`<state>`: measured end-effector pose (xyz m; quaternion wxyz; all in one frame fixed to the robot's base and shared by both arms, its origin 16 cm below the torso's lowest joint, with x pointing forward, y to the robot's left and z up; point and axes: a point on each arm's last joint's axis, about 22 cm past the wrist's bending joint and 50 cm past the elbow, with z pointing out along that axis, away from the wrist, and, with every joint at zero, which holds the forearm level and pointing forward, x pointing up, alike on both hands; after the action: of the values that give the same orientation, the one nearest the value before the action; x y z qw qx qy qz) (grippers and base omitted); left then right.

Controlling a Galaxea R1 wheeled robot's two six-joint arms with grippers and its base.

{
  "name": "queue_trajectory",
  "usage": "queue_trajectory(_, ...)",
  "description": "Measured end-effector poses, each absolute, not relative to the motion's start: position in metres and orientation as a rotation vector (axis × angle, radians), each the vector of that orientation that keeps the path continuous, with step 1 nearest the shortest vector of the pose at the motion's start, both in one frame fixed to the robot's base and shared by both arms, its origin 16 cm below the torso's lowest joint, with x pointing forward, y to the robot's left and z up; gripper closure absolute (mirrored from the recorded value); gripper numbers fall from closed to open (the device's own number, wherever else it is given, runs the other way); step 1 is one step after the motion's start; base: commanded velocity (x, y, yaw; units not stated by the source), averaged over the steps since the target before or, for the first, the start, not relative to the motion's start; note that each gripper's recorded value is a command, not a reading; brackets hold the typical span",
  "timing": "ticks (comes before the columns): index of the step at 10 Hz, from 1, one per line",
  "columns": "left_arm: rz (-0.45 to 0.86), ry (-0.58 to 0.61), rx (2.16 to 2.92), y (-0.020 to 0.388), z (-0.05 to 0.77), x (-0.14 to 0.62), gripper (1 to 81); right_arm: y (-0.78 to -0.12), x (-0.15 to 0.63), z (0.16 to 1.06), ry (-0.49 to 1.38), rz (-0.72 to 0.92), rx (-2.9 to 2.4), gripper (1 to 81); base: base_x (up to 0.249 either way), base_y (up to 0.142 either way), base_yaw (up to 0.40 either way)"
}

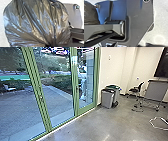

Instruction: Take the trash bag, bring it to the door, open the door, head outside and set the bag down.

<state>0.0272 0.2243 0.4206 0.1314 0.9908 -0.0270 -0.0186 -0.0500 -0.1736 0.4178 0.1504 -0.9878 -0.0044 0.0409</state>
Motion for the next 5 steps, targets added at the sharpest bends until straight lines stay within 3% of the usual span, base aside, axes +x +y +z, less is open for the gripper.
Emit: queue_trajectory(5,-0.054,-0.079,2.876,0.2236,0.4206,0.0273,81.1,-0.1736,-0.0502,0.4178,-0.012,0.118,-2.837,1.0,0.178,0.000,0.000)
